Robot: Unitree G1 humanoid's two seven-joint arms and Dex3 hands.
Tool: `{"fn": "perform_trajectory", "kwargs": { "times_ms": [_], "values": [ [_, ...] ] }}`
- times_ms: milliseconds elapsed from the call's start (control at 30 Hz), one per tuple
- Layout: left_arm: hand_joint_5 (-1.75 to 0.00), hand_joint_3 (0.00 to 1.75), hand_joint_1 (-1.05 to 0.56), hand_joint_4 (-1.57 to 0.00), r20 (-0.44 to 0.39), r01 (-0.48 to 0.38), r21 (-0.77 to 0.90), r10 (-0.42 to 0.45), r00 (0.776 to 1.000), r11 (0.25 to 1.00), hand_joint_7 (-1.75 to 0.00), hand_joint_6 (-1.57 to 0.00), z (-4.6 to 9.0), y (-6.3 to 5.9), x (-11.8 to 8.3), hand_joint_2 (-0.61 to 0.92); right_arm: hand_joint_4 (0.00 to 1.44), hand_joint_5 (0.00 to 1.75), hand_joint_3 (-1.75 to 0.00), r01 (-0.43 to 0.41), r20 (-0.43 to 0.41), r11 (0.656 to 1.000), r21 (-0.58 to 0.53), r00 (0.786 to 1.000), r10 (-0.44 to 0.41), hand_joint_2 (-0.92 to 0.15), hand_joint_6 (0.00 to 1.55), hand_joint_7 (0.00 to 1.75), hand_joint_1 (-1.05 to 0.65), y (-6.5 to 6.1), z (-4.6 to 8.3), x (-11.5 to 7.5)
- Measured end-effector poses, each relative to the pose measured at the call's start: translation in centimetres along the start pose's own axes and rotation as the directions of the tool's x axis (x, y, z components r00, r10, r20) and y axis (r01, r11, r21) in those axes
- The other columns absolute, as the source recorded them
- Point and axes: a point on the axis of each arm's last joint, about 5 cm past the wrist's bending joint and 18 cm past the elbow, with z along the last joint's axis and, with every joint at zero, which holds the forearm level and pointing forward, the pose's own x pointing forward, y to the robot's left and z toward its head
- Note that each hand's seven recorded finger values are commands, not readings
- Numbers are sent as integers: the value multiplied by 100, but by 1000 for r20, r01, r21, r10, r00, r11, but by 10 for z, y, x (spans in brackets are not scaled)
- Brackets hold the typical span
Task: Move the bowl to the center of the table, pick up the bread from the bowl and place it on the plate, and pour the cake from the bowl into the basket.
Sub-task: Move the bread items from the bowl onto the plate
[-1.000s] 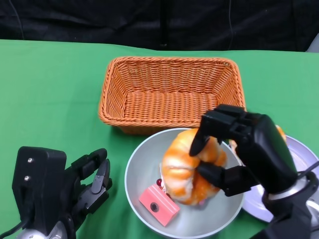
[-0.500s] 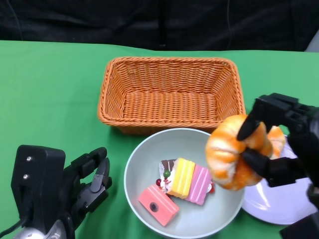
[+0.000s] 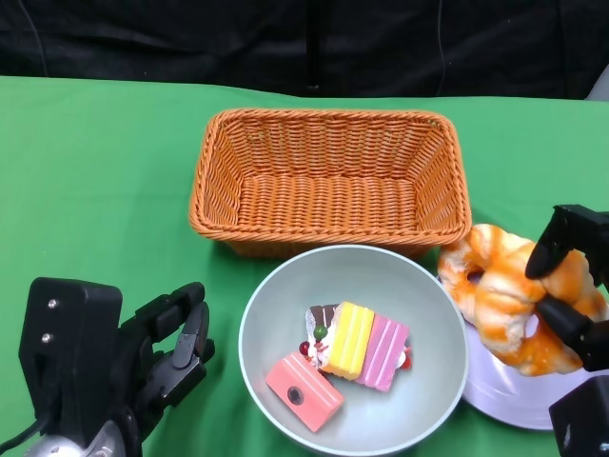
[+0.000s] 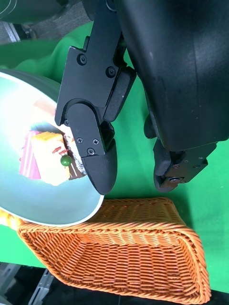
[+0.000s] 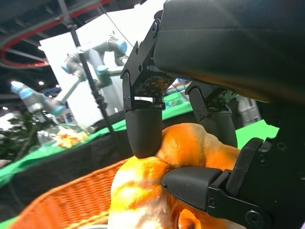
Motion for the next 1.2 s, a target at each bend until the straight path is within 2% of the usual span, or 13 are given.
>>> {"fn": "perform_trajectory", "kwargs": {
  "times_ms": [300,333,400,433,467,600,633,700,800,867,933,967,1200],
  "values": [
    [-77,70,-64,0,0,0,1,0,1000,1000,-1,-33,0,0,0,92,100,175,-153,-93,-75,994,-62,993,88,-23,77,174,-22,1,-6,-3],
    [-77,70,-63,0,0,0,1,0,1000,1000,-1,-33,0,0,0,92,96,174,-148,-98,-81,993,-64,992,92,-25,75,162,-23,1,-6,-4],
    [-77,70,-63,0,0,0,0,0,1000,1000,-1,-32,0,0,0,92,83,170,-119,-149,-108,986,-69,984,141,-37,87,91,-25,1,-6,-3],
    [-76,70,-63,0,-1,0,0,0,1000,1000,-1,-32,0,0,0,92,80,140,-100,-189,-129,979,-74,976,178,-45,90,59,-31,1,-7,-3],
    [-76,70,-63,0,-1,0,0,0,1000,1000,-1,-32,0,0,0,92,80,128,-91,-231,-150,970,-79,964,217,-49,93,44,-33,0,-7,-3],
    [-75,70,-63,0,-2,0,0,0,1000,1000,-1,-32,0,0,0,92,80,115,-81,-275,-182,958,-82,949,257,-53,97,26,-34,-1,-7,-2],
    [-75,70,-63,0,-2,0,0,0,1000,1000,-1,-32,0,0,0,92,69,106,-74,-275,-185,958,-82,949,257,-58,88,21,-40,-1,-7,-2],
    [-76,70,-63,0,-3,0,0,0,1000,1000,-1,-33,0,0,0,92,41,70,-31,-329,-202,940,-96,931,305,-83,61,6,-56,-4,-5,-1],
    [-76,70,-63,0,-3,-1,2,1,1000,1000,-1,-33,0,1,0,92,32,57,-16,-415,-239,902,-117,894,380,-91,52,1,-62,-7,-3,0],
    [-77,70,-63,0,-3,-1,2,1,1000,1000,-1,-33,0,1,0,92,32,56,-15,-426,-248,897,-117,887,389,-92,51,1,-62,-8,-2,0],
    [-77,70,-63,0,-3,-1,2,1,1000,1000,-1,-33,0,1,0,92,7,32,-23,-436,-253,892,-117,882,398,-92,23,1,-80,-9,-1,0],
    [-77,70,-63,0,-4,-1,2,1,1000,1000,-1,-33,0,1,0,92,3,26,-25,-441,-253,890,-117,880,403,-92,18,1,-82,-10,0,0],
    [-79,70,-63,0,-5,-3,6,3,1000,1000,-1,-33,0,1,0,92,0,10,-30,-469,-279,872,-140,863,420,-92,12,1,-88,-10,1,-3]
  ]
}}
